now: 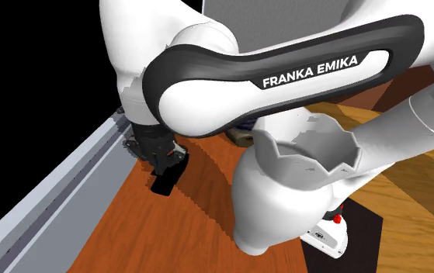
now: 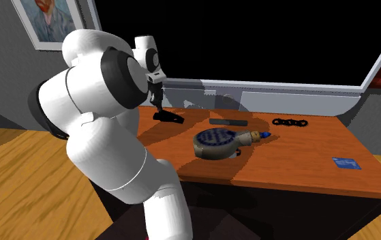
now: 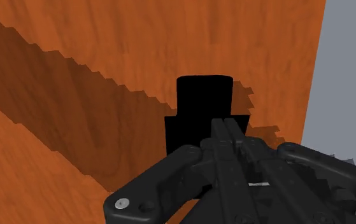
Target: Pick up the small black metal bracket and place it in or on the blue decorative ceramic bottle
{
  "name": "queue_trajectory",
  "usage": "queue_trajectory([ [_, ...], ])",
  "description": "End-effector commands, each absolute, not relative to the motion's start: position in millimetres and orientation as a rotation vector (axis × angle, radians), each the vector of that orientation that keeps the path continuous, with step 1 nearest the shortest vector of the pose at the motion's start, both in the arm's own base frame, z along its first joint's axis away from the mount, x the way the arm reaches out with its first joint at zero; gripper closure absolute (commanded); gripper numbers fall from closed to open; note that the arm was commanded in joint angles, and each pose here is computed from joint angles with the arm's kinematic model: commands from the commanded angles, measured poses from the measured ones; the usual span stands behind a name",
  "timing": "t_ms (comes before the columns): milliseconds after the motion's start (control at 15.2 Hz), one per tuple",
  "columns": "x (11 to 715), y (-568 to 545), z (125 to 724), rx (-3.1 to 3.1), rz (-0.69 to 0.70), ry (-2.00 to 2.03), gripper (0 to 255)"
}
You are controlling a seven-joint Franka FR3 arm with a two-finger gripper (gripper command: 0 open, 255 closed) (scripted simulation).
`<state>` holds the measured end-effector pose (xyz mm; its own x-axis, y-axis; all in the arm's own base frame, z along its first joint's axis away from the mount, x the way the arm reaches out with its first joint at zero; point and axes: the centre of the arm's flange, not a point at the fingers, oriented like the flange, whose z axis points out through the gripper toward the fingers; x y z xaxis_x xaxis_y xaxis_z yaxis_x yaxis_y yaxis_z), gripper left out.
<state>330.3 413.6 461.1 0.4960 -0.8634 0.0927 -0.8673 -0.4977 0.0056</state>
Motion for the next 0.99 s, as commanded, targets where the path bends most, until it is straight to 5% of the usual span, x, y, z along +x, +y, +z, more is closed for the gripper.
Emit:
queue_trajectory([
  [0, 330, 414, 470, 2.67, 0.12, -1.546, 255],
  [66, 331, 414, 466, 2.671, 0.12, -1.547, 255],
  [132, 331, 414, 466, 2.671, 0.12, -1.547, 0],
  [924, 314, 418, 419, 2.73, 0.052, -1.516, 0],
])
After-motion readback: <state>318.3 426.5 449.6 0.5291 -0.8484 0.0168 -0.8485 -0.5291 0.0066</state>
